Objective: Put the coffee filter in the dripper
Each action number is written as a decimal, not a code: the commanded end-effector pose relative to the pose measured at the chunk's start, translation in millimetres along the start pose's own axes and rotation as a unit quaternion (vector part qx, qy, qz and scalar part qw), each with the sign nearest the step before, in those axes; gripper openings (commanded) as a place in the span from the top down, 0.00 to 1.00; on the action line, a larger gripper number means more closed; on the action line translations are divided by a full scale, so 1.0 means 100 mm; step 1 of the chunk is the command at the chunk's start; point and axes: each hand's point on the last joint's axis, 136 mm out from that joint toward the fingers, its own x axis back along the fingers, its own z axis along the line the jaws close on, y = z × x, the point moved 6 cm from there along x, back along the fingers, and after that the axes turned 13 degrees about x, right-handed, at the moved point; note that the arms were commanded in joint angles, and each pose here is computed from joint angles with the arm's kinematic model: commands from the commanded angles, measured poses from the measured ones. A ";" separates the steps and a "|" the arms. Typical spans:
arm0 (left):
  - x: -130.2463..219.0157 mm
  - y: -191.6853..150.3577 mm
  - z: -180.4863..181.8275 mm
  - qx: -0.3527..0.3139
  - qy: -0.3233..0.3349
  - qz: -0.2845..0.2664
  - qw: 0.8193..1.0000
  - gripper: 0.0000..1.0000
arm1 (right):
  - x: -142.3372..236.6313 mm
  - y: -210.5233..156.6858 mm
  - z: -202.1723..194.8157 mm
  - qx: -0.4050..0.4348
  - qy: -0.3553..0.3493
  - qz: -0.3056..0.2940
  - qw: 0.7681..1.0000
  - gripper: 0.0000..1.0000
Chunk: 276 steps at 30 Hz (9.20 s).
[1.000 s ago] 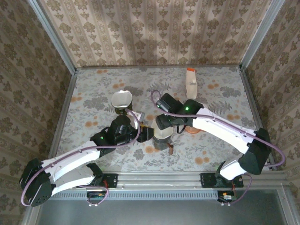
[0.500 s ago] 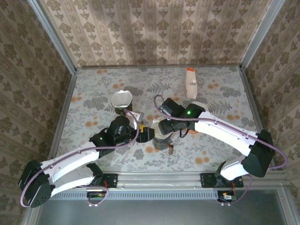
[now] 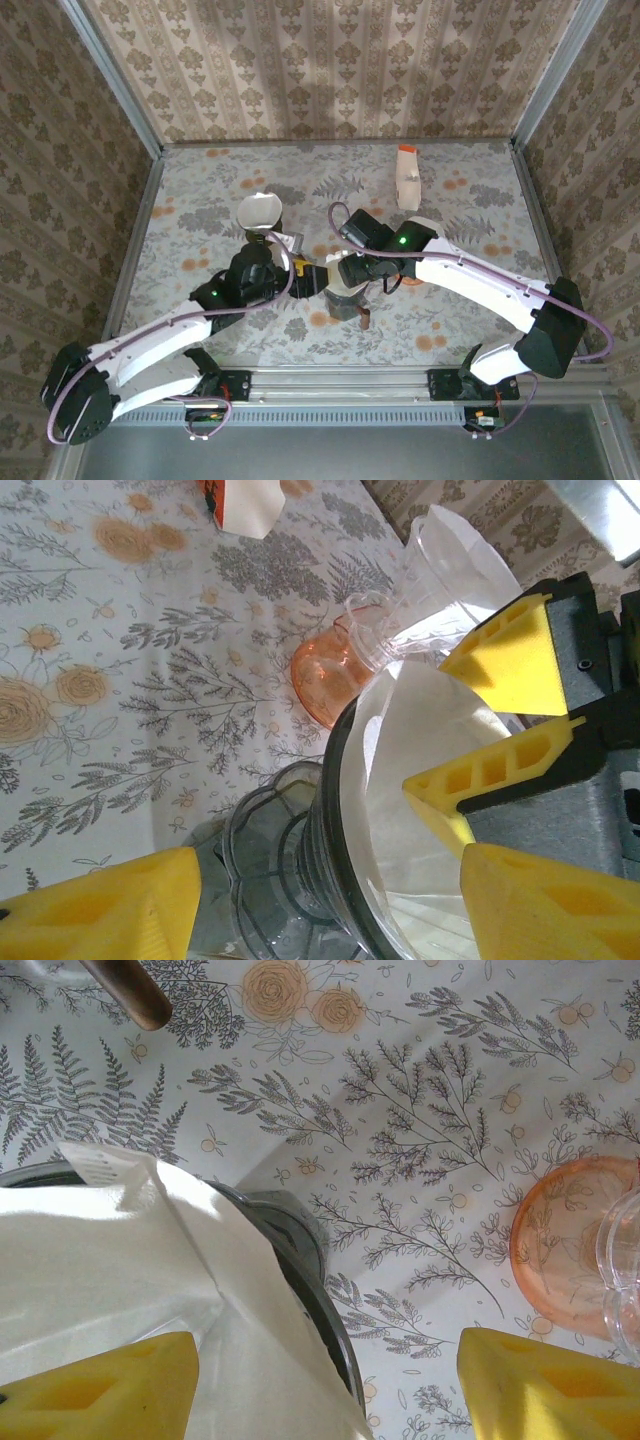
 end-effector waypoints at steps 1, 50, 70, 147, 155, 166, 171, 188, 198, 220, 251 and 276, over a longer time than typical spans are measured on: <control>-0.02 0.01 -0.02 0.007 -0.014 0.001 1.000 0.33 | 0.01 -0.03 0.01 -0.007 0.001 0.000 1.000 0.29; -0.04 -0.08 0.08 0.015 0.003 0.019 1.000 0.44 | 0.01 0.00 -0.02 -0.019 0.008 -0.015 1.000 0.28; -0.06 -0.08 0.09 0.015 0.004 0.020 1.000 0.44 | -0.12 -0.08 -0.02 -0.020 0.002 0.011 1.000 0.27; 0.00 -0.01 0.03 0.012 0.007 0.005 1.000 0.22 | 0.71 0.07 -0.29 -0.042 -0.040 -0.154 0.986 0.25; 0.12 0.11 -0.14 -0.001 -0.005 -0.015 1.000 0.12 | 0.84 0.05 -0.35 -0.048 -0.049 -0.176 0.982 0.24; 0.57 0.47 -0.44 -0.057 0.019 -0.089 0.994 0.00 | 0.97 0.00 -0.46 -0.062 -0.075 -0.226 0.969 0.14; 0.90 0.72 -0.41 -0.083 0.078 -0.148 0.982 0.00 | 0.96 -0.03 -0.48 -0.064 -0.083 -0.237 0.966 0.12; 1.74 1.18 1.07 0.143 0.242 -0.342 0.896 0.24 | 0.98 -0.21 -0.47 -0.051 -0.052 -0.270 0.960 0.10; 1.46 1.20 2.01 0.209 0.325 -0.315 0.867 0.06 | 0.97 -0.26 -0.49 -0.050 -0.058 -0.275 0.958 0.10; 0.62 1.09 2.58 0.251 0.321 -0.214 0.888 0.32 | 1.06 -0.51 -0.65 -0.059 -0.089 -0.291 0.951 0.06; -0.03 0.90 2.38 0.243 0.284 -0.164 0.913 0.41 | 1.03 -0.53 -0.69 -0.064 -0.099 -0.289 0.950 0.06; 1.33 1.43 1.90 0.043 0.443 -0.307 0.841 0.00 | 0.96 -0.48 -0.70 -0.069 -0.110 -0.297 0.946 0.00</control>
